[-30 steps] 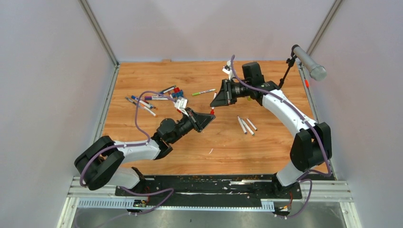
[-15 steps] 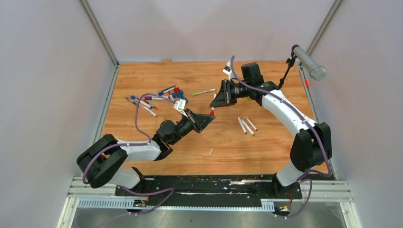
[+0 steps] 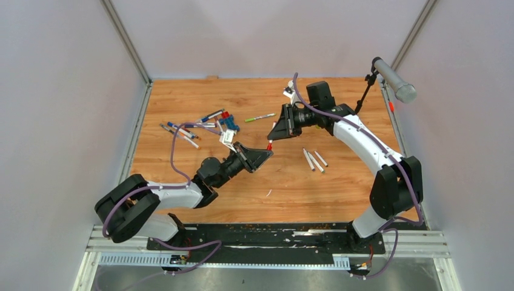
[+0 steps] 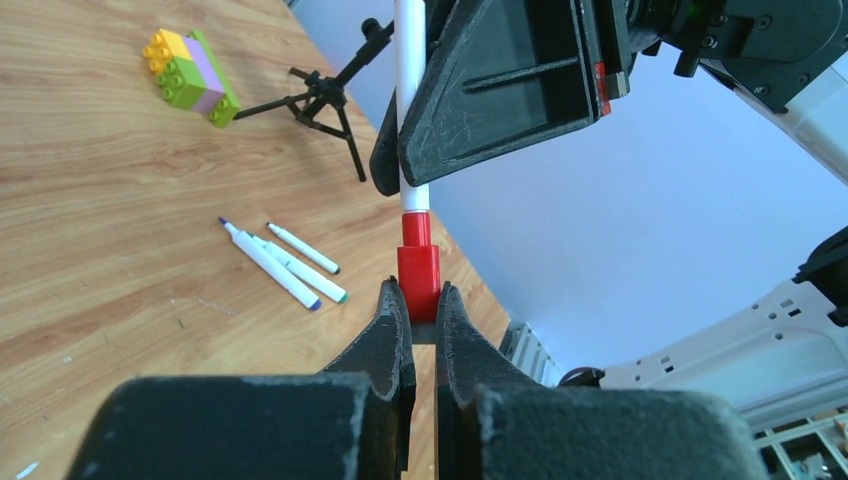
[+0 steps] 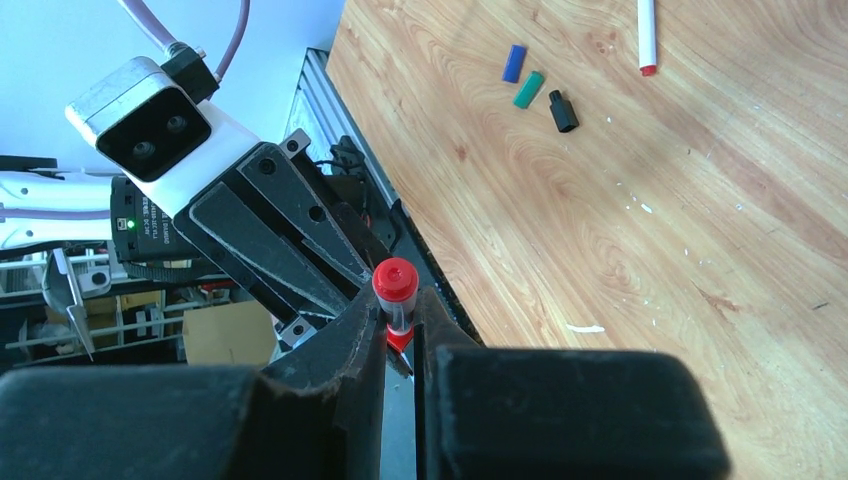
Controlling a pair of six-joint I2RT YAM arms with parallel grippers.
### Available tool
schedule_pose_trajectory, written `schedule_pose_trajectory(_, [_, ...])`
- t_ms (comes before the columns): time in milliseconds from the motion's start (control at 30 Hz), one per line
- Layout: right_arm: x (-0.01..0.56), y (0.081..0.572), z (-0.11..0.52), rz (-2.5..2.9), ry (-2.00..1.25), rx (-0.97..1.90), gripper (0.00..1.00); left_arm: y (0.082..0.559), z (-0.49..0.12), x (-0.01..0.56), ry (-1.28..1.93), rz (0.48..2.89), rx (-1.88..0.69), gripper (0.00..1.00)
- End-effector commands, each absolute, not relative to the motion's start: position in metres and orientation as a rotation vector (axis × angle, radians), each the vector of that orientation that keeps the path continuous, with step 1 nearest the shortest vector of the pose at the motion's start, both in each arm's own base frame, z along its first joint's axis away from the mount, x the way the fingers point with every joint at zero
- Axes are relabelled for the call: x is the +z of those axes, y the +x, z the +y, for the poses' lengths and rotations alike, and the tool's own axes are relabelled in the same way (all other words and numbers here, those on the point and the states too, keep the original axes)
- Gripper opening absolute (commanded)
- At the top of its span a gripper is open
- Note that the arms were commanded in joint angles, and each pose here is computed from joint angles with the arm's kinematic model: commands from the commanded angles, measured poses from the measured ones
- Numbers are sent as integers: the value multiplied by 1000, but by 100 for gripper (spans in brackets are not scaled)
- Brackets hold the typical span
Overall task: Open the pen caps
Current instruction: Open the pen cap from the pen.
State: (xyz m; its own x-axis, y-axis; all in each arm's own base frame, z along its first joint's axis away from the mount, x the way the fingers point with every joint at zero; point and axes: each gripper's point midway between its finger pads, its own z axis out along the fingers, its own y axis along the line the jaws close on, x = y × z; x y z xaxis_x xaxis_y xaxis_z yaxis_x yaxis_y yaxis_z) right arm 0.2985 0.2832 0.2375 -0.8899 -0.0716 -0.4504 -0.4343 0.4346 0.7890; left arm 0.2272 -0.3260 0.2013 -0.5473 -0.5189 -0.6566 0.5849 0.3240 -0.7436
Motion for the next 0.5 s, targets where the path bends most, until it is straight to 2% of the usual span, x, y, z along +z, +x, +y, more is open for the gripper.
schedule_pose_trajectory(0, [377, 434, 228, 1660, -290, 971, 0, 80, -323, 83, 515, 2184, -1649, 0])
schedule_pose_trajectory(467, [373, 450, 212, 1700, -99, 903, 0, 68, -341, 71, 534, 2290, -1642, 0])
